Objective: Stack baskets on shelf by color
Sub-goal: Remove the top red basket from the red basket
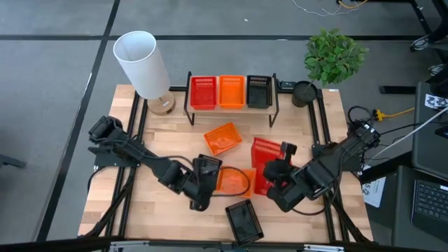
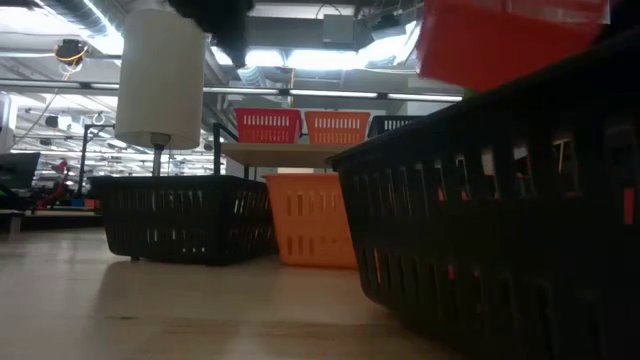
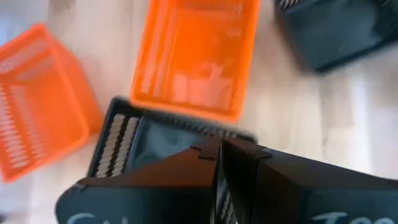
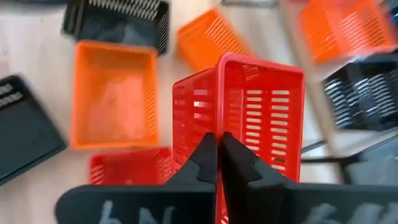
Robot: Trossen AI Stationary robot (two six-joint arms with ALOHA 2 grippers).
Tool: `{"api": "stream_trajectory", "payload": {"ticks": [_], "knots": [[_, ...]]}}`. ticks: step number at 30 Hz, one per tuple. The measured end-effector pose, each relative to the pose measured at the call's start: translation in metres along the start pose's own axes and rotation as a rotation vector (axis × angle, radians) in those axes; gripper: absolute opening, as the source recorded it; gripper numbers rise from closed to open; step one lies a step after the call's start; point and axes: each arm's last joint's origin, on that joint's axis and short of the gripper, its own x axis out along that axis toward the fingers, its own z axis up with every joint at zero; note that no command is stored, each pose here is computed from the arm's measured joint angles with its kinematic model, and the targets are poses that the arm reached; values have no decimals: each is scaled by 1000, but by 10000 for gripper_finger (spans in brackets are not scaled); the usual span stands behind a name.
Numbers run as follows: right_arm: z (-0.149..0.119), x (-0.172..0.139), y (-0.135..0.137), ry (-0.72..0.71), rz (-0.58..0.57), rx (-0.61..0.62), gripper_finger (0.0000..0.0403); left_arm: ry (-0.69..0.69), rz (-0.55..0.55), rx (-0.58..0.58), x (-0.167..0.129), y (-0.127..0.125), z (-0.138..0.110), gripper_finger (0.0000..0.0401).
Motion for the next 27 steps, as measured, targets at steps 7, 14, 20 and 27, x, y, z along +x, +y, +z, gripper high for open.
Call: {"api": "stream_trajectory", "payload": {"ticks": [7,14,20,27], "knots": [[20,5,-23,-13,-58,-134,0,35,3,75,-9,-17,-13,11],[6,82,-33,240,-32,-146,0,29,-18,106,-14,-28,-18,11],[-3,137,-44,278,13,-155,0,26,-29,105,-17,-34,-21,11],[-16,178,-56,297,52,-116,10,28,-38,108,-19,-38,-24,11]]}}
